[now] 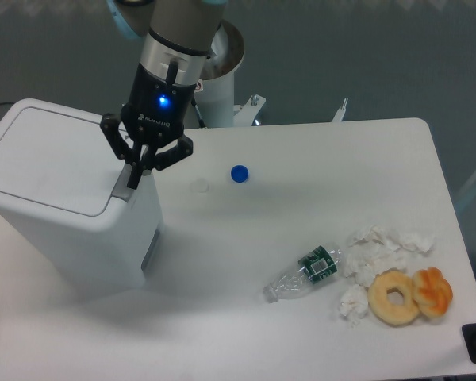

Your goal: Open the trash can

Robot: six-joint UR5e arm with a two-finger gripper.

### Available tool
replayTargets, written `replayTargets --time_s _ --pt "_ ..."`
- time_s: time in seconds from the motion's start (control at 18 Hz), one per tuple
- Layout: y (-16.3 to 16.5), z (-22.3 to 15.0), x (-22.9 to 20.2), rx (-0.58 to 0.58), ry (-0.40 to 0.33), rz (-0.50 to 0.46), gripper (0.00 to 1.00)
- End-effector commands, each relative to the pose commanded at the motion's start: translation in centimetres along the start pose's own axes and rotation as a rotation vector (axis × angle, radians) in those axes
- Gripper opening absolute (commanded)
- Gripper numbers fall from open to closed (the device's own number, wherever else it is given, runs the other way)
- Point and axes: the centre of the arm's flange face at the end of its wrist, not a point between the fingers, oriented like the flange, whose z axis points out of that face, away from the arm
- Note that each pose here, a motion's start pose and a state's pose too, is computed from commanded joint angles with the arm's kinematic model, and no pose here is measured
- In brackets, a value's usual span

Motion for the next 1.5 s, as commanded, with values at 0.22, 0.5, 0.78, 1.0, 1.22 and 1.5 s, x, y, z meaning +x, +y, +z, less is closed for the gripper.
replayTargets --time_s 0.22,0.5,0.78,1.0,1.22,1.5 --pt "0.0 0.4 0.6 -0.007 0.005 0.011 0.1" --pt "-0.1 0.6 0.3 -0.009 0.003 0.007 0.1" --pt "-0.2 0.4 0.0 -0.005 0.001 0.002 0.1" --pt "-0.5 -0.2 -0.2 0.007 -0.003 0.003 0.24" --pt "-1.9 -3.7 -2.7 0.07 -0.052 -0.026 1.0" --pt "-1.7 -6.4 -7.8 0.089 -0.165 -0.01 1.0"
